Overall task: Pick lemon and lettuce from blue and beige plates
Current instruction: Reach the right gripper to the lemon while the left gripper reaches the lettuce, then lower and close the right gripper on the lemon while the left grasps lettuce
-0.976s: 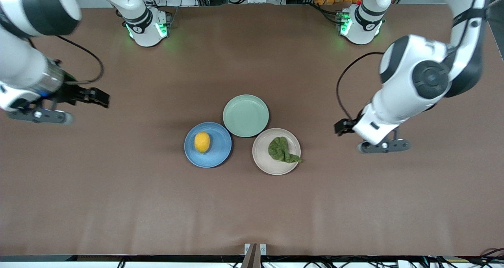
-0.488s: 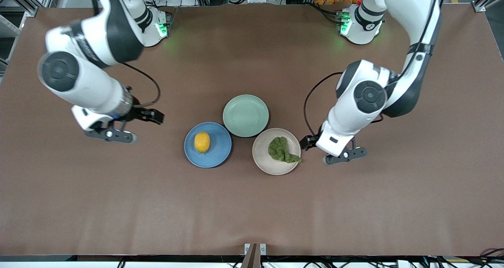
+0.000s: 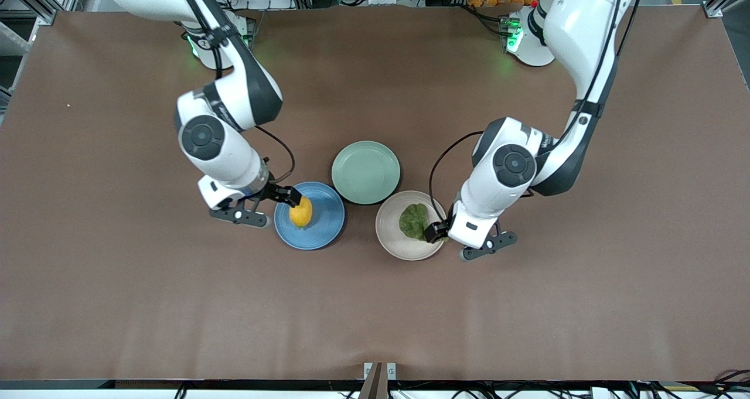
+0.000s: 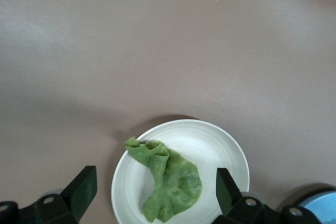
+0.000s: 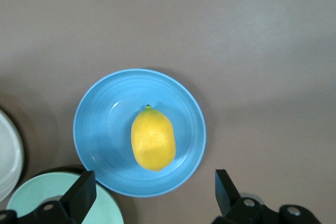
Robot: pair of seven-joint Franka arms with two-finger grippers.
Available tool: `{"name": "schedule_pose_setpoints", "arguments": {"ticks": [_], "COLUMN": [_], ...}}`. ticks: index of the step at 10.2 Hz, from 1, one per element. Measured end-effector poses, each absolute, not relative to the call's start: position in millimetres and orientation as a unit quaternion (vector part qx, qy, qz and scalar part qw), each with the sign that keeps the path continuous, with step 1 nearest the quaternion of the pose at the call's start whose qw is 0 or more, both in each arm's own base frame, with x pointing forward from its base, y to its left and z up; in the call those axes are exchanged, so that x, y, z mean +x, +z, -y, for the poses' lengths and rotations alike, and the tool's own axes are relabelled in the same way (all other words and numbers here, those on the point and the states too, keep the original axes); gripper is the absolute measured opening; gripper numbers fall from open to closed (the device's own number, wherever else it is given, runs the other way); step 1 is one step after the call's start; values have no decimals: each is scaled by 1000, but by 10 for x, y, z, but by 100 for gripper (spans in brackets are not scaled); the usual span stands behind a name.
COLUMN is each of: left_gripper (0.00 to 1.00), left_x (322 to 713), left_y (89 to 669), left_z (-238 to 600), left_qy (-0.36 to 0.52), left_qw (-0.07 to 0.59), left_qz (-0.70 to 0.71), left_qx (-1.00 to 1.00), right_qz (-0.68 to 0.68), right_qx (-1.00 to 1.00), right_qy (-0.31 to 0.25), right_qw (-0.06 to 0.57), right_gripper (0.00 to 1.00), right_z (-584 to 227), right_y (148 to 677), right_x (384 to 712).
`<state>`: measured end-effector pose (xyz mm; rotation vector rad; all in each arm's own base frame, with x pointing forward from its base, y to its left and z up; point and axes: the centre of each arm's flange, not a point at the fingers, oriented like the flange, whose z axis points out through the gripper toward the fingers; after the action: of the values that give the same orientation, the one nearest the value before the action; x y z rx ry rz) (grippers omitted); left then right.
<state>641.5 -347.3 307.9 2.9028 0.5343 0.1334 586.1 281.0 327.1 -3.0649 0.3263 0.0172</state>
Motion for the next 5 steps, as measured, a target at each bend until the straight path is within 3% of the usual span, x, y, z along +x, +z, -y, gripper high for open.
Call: {"name": "schedule_pose_setpoints", "arguments": {"ticks": [5], "left_gripper": [100], "left_x": [6462], "left_y": [2642], "left_z": [3642], "left_qy": [98], "left_qw": [101], "left_qz": [-236], "left_qx": [962], "right_qz": [-108], "right_qx": [-993], "right_qy": [-4], "right_qw": [39], "right_gripper": [100], "right_z": [-3131], "right_y": [2490], "right_x": [5698]}}
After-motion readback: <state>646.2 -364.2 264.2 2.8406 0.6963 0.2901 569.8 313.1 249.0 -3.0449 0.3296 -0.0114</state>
